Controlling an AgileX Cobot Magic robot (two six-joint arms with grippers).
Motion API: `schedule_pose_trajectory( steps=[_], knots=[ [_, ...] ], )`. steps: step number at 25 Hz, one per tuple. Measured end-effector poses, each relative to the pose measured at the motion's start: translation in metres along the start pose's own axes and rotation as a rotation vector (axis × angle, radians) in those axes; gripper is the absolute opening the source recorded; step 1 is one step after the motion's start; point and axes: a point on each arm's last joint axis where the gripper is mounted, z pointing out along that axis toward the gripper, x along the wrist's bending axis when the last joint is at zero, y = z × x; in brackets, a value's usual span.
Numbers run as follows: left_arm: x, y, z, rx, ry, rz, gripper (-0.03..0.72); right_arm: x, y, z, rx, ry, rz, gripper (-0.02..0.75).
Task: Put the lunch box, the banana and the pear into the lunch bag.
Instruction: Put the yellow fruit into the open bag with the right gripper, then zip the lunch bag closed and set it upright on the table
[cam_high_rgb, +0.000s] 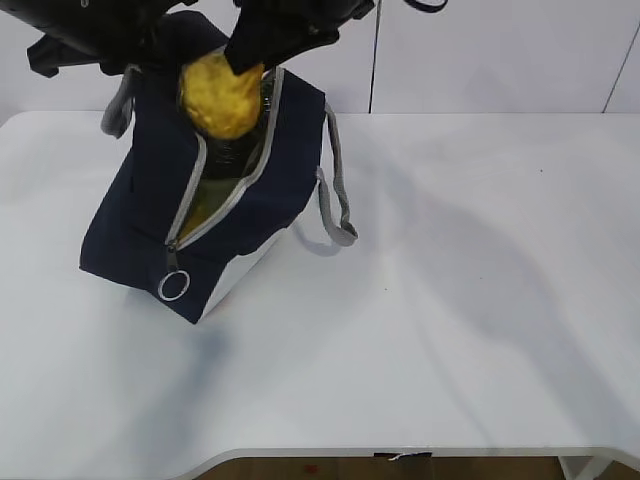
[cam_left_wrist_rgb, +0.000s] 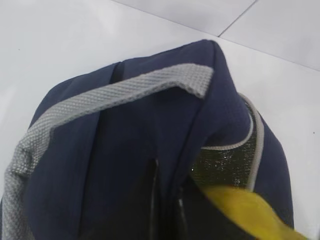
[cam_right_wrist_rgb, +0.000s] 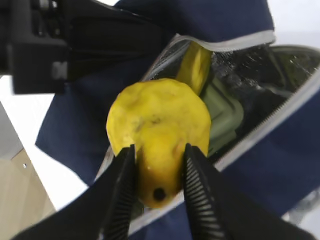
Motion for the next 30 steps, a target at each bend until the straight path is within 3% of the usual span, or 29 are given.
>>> schedule_pose_trajectory(
  steps=[4, 9, 11, 16, 21, 25, 30],
  knots=[
    [0.0, 0.0, 0.0, 0.0, 0.0, 0.0, -0.002, -0.011, 0.0, 0.021, -0.03, -0.005, -0.012, 0.298],
    [0.0, 0.0, 0.0, -0.001, -0.003, -0.003, -0.002, -0.013, 0.0, 0.026, -0.041, 0.004, -0.019, 0.529],
    [-0.001, 0.0, 0.0, 0.0, -0.004, -0.002, -0.002, -0.013, 0.0, 0.026, -0.041, 0.004, -0.012, 0.557],
    [0.0, 0.0, 0.0, -0.005, 0.004, 0.014, -0.002, -0.017, -0.004, 0.008, 0.016, -0.07, 0.043, 0.531],
    [0.003, 0.002, 0.0, -0.024, 0.045, 0.096, -0.002, -0.025, -0.009, -0.019, 0.071, -0.157, 0.135, 0.503],
    [0.009, 0.003, -0.001, -0.027, 0.106, 0.188, -0.002, -0.027, -0.01, -0.027, 0.072, -0.156, 0.203, 0.473],
    [0.012, 0.004, -0.002, -0.031, 0.143, 0.244, -0.002, -0.02, -0.008, -0.025, 0.057, -0.081, 0.243, 0.423]
  ],
)
